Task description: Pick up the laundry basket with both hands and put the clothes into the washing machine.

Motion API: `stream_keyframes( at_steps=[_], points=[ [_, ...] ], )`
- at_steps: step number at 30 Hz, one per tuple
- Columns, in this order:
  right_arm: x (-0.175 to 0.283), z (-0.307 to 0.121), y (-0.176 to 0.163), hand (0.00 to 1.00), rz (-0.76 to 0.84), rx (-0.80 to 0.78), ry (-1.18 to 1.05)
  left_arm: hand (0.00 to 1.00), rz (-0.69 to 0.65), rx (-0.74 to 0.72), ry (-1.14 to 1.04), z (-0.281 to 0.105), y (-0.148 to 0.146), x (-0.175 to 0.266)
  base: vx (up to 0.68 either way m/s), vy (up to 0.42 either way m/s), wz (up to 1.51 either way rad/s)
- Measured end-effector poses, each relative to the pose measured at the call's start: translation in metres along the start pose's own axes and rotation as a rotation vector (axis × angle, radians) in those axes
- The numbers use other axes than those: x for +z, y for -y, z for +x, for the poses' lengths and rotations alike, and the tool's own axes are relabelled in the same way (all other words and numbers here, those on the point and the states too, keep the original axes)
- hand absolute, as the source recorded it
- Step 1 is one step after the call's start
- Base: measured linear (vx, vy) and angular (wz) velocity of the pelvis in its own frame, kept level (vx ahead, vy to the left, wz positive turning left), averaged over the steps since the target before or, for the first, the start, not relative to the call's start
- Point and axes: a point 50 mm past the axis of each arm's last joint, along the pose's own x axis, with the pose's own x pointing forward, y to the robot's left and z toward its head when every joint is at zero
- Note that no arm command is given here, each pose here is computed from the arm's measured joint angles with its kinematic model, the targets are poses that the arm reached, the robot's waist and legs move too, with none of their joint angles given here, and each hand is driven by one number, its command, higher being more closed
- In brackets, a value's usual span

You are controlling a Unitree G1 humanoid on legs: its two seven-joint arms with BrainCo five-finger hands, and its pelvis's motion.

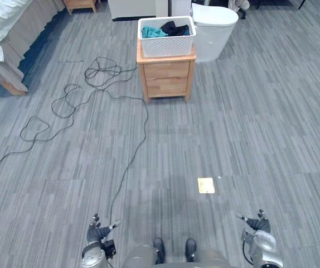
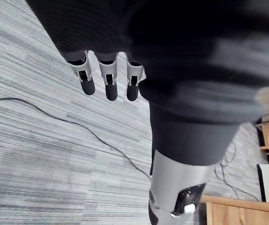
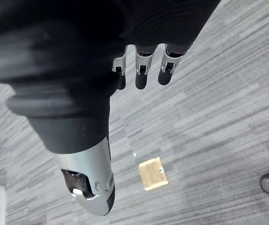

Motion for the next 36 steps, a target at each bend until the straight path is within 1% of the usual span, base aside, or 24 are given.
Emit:
stream_keyframes(
  at_steps=[4, 7, 9, 10, 15, 19, 21, 24, 26, 29, 32, 36],
  points=[
    [0.007, -0.001, -0.004, 0.0, 0.002, 0.017, 0.028, 0.0, 0.018, -0.012, 0.03, 0.005, 0.002, 0.01, 0.43, 0.039, 0.36],
    [0.016, 0.001, 0.004, 0.0, -0.014, 0.003, 0.065, 0.0, -0.002, -0.031, 0.07, 0.011, 0.012, 0.024, 0.62, -0.066, 0.53],
    [0.015, 0.0, 0.013, 0.0, -0.044, -0.013, 0.074, 0.0, 0.003, -0.034, 0.063, 0.012, 0.014, 0.024, 0.76, -0.158, 0.68],
    [0.021, 0.002, 0.013, 0.0, -0.058, -0.01, 0.092, 0.0, -0.008, -0.044, 0.048, 0.011, 0.019, 0.021, 0.93, -0.229, 0.34],
    [0.031, -0.009, -0.02, 0.0, -0.051, 0.106, 0.16, 0.0, -0.041, -0.056, 0.028, 0.006, 0.027, 0.014, 0.82, -0.236, 0.02],
    [0.049, -0.014, -0.024, 0.0, -0.018, 0.119, 0.247, 0.0, -0.089, -0.076, 0.053, 0.002, 0.039, 0.021, 0.61, -0.072, -0.26],
    [0.052, -0.014, -0.027, 0.0, -0.015, 0.125, 0.256, 0.0, -0.094, -0.063, 0.046, 0.0, 0.036, 0.018, 0.63, 0.045, -0.43],
    [0.049, -0.013, -0.022, 0.0, -0.024, 0.111, 0.247, 0.0, -0.094, -0.055, 0.028, -0.003, 0.033, 0.011, 0.59, 0.157, -0.35],
    [0.034, -0.01, -0.016, 0.0, -0.045, 0.077, 0.186, 0.0, -0.083, -0.043, 0.013, -0.005, 0.029, 0.005, 0.63, 0.289, -0.34],
    [0.023, -0.012, -0.021, 0.0, -0.053, 0.086, 0.142, 0.0, -0.073, -0.043, 0.0, -0.005, 0.028, 0.003, 0.69, 0.335, -0.43],
    [0.015, -0.015, -0.029, 0.0, -0.066, 0.108, 0.117, 0.0, -0.031, -0.058, -0.037, -0.004, 0.029, -0.005, 0.68, 0.305, -0.31],
    [0.014, -0.019, -0.038, 0.0, -0.113, 0.148, 0.134, 0.0, 0.002, -0.053, -0.021, 0.0, 0.024, -0.001, 0.54, 0.095, -0.02]
  ],
)
